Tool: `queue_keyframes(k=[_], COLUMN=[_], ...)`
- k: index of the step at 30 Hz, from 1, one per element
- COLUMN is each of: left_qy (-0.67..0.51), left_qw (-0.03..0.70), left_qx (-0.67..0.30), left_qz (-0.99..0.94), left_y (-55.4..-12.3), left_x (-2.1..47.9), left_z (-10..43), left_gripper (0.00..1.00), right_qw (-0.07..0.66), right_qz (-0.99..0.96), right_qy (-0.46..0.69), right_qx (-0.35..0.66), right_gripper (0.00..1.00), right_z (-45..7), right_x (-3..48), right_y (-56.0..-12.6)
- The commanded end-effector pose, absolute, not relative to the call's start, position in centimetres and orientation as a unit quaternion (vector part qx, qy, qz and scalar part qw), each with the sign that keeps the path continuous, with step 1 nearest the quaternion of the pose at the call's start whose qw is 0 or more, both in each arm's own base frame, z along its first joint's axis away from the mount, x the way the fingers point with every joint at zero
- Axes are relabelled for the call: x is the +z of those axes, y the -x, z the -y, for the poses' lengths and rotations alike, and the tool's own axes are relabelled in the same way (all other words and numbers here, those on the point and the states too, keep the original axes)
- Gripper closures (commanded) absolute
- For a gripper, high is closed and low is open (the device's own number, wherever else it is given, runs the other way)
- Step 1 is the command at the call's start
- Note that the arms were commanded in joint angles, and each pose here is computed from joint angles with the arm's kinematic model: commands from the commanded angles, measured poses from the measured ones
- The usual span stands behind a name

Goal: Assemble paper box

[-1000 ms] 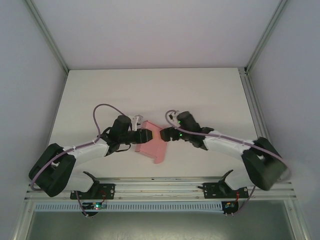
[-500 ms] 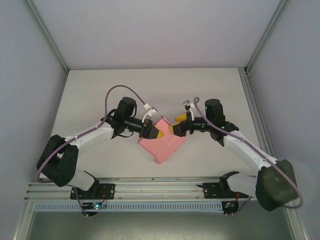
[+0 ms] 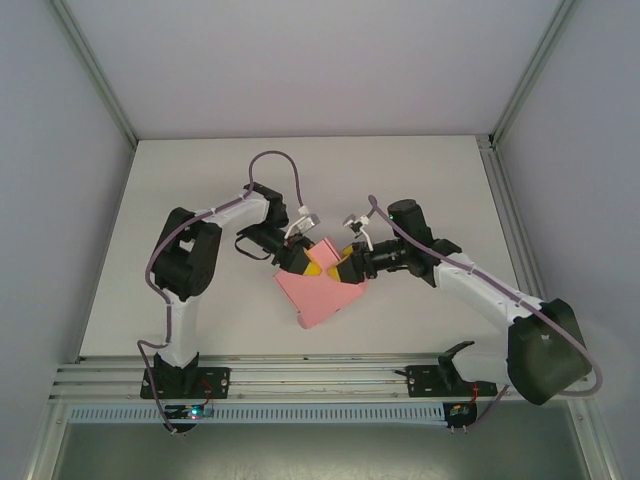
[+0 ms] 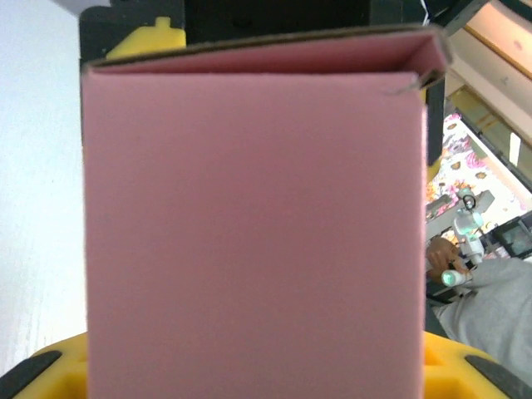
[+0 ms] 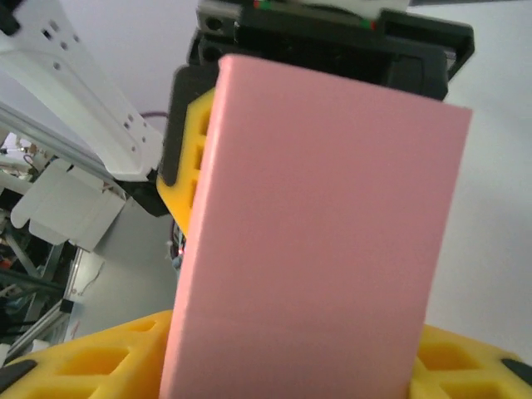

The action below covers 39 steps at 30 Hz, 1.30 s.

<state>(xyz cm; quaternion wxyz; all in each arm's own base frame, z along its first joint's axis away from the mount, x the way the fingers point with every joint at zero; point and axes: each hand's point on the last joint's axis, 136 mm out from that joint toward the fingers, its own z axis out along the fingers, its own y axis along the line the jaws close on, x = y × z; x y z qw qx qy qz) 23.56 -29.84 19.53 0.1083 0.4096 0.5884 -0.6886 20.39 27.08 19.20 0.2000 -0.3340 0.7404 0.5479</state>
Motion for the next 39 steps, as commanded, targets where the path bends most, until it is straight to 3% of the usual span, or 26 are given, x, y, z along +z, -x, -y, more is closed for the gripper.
queue_keyframes(k=[1,2,4,6,8,9,10,15,18,21,23,25,26,31,36,39], left_qy=[-0.310,-0.314,-0.321,-0.323,-0.320,-0.316,-0.311,-0.302,-0.323,-0.358,-0.340,-0.276,-0.259,-0.170,-0.192,-0.115], left_qw=[0.139,0.139,0.143,0.143,0.147,0.153,0.159,0.204,0.184,0.137,0.129,0.189,0.223,0.381,0.576,0.648], left_qx=[-0.728,-0.727,-0.725,-0.724,-0.724,-0.724,-0.724,-0.716,-0.695,-0.637,-0.551,-0.345,-0.296,-0.200,-0.156,-0.162], left_qz=[-0.595,-0.595,-0.592,-0.592,-0.593,-0.594,-0.594,-0.595,-0.616,-0.669,-0.751,-0.877,-0.892,-0.886,-0.779,-0.735], left_y=[-25.0,-24.8,-24.5,-24.5,-25.0,-25.5,-26.1,-30.3,-32.0,-33.3,-36.7,-42.6,-44.5,-49.7,-48.3,-45.7], left_x=[24.4,24.5,24.9,25.1,25.3,25.6,26.1,29.5,30.5,29.7,27.0,22.6,22.6,27.8,35.8,37.3], left_z=[29.2,29.1,29.1,29.0,28.7,28.5,28.2,26.0,25.6,25.7,25.9,24.0,23.0,19.3,17.5,15.1], left_gripper=[0.84,0.84,0.82,0.72,0.64,0.10,0.00,0.00,0.01,0.01,0.01,0.00,0.00,0.00,0.00,0.00], right_qw=[0.198,0.201,0.208,0.213,0.214,0.213,0.214,0.233,0.264,0.292,0.307,0.317,0.324,0.353,0.327,0.297], right_qz=[-0.734,-0.736,-0.741,-0.736,-0.734,-0.733,-0.734,-0.768,-0.787,-0.798,-0.801,-0.806,-0.810,-0.829,-0.843,-0.842], right_qy=[0.342,0.341,0.337,0.338,0.331,0.330,0.328,0.304,0.276,0.253,0.242,0.229,0.217,0.109,-0.038,-0.116], right_qx=[0.552,0.549,0.543,0.546,0.553,0.555,0.554,0.514,0.485,0.463,0.453,0.444,0.437,0.420,0.426,0.436], right_gripper=[0.56,0.57,0.68,0.78,0.82,0.86,0.88,0.92,0.92,0.92,0.92,0.92,0.92,0.91,0.91,0.91], right_z=[-27.7,-27.8,-27.8,-28.0,-28.2,-28.2,-28.1,-26.3,-24.9,-23.8,-23.4,-23.0,-22.7,-20.4,-18.0,-16.9], right_x=[20.5,20.6,20.6,21.2,21.8,22.1,22.1,21.7,22.0,22.4,22.7,22.8,22.9,23.2,23.6,23.7], right_y=[-20.2,-20.5,-21.1,-21.4,-21.7,-21.6,-21.6,-22.2,-23.1,-23.6,-23.9,-24.2,-24.5,-26.3,-27.6,-28.1])
